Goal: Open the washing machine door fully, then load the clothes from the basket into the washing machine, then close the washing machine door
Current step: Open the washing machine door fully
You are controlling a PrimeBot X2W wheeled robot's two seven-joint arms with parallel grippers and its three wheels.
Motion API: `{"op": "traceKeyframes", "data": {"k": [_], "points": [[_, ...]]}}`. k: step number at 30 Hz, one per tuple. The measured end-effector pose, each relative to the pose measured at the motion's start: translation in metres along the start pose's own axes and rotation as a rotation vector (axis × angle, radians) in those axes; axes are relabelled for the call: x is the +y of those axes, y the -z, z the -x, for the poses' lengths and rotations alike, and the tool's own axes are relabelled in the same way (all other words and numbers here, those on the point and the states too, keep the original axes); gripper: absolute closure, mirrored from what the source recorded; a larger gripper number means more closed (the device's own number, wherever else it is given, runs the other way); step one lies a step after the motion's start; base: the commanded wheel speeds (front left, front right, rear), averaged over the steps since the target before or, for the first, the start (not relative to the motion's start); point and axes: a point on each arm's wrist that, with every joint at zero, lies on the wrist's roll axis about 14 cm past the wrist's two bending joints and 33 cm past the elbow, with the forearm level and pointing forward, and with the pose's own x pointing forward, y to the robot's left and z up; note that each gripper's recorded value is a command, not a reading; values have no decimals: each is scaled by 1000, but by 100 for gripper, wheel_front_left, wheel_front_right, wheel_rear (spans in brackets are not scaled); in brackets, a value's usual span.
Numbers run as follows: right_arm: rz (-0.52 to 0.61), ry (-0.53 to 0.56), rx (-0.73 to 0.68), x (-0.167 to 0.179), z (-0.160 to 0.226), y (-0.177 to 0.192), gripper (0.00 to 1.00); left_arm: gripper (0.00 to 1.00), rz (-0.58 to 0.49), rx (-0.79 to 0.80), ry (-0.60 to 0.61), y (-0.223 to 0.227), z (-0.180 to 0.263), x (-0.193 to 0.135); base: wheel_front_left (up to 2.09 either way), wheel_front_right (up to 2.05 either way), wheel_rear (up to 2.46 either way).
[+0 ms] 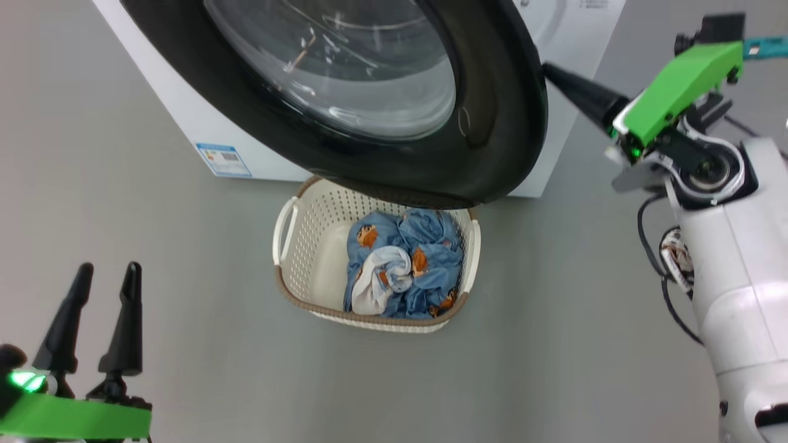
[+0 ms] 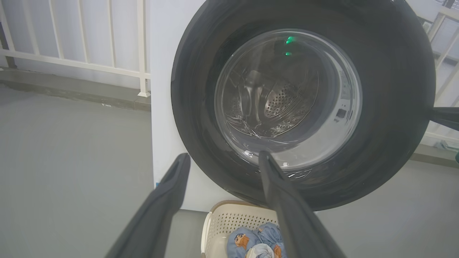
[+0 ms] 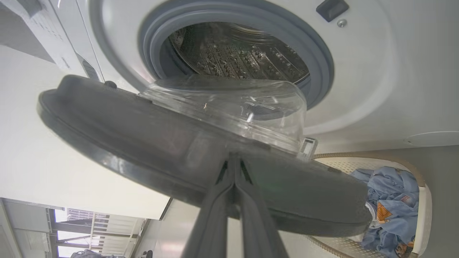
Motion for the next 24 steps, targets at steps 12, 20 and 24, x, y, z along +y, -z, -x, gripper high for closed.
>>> {"op": "traceKeyframes", "data": {"k": [12,20,24], "points": [[20,-52,5,26,18,12,100,0,-12,-37,-28,-13,24,5,0,0,0],[3,-60,68,29,17,33,100,0,-13,-50,-45,-17,31,8,0,0,0],[17,-64,79,32,18,35,100,0,-17,-56,-51,-19,34,9,0,0,0]]}}
